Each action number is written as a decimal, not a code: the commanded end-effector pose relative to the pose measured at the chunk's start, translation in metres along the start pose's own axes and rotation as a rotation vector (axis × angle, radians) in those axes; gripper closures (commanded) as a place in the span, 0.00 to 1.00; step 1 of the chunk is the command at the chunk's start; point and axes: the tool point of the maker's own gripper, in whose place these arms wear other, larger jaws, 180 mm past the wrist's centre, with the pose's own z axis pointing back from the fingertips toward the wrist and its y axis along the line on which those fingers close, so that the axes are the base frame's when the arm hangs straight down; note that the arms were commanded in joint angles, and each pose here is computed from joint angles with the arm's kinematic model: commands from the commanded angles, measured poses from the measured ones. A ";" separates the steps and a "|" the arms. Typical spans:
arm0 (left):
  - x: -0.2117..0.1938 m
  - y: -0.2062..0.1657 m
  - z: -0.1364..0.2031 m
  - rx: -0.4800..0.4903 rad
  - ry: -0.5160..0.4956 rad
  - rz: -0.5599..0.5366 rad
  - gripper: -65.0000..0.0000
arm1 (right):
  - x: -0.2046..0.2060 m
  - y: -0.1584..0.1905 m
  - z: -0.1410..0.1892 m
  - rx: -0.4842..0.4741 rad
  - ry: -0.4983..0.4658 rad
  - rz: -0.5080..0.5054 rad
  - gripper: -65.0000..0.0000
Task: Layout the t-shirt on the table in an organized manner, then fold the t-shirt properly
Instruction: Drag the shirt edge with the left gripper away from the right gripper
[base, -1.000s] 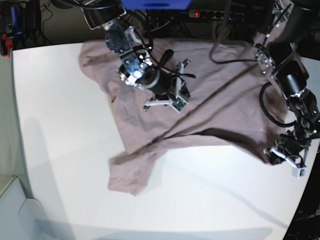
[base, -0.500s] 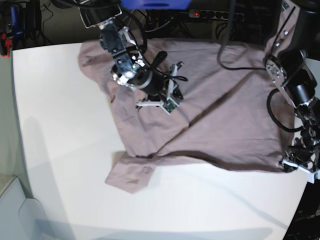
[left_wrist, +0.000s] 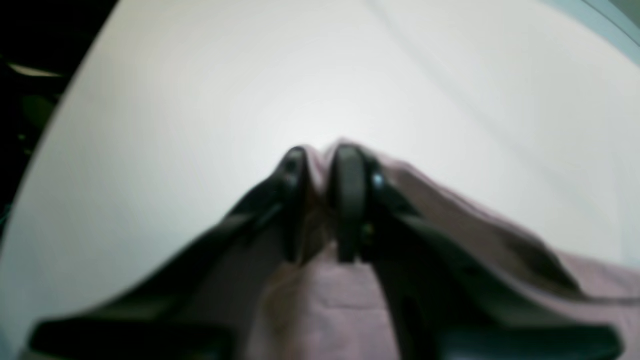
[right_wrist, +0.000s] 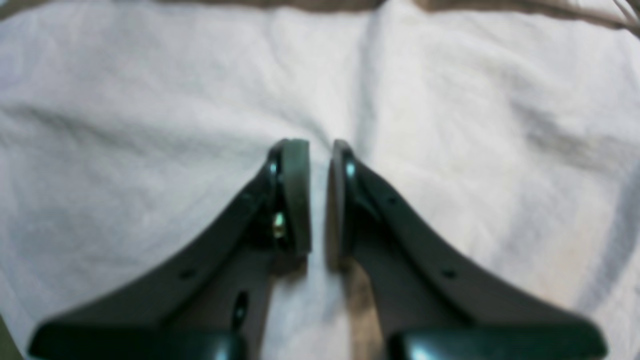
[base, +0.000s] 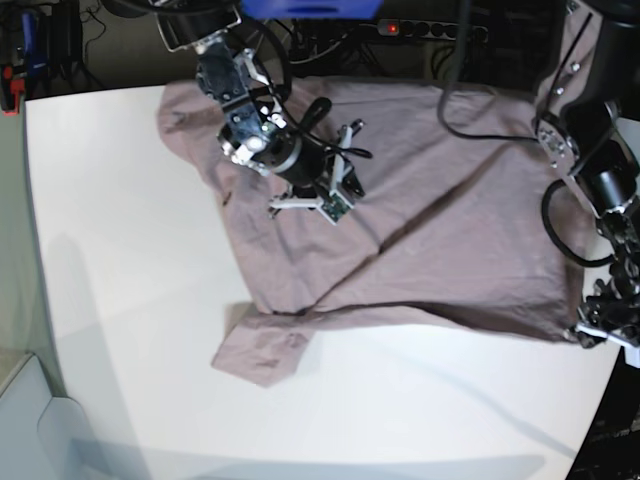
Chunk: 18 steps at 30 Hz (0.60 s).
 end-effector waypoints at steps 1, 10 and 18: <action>0.036 0.009 0.005 0.026 -0.086 0.012 0.72 | -0.024 -0.001 0.002 -0.009 0.108 0.021 0.89; 0.039 0.017 0.010 0.063 -0.098 0.088 0.63 | 0.003 -0.001 0.018 -0.036 0.028 0.042 0.89; -0.020 -0.020 0.049 -0.103 0.000 0.176 0.73 | 0.020 -0.030 0.052 -0.142 -0.045 0.037 0.89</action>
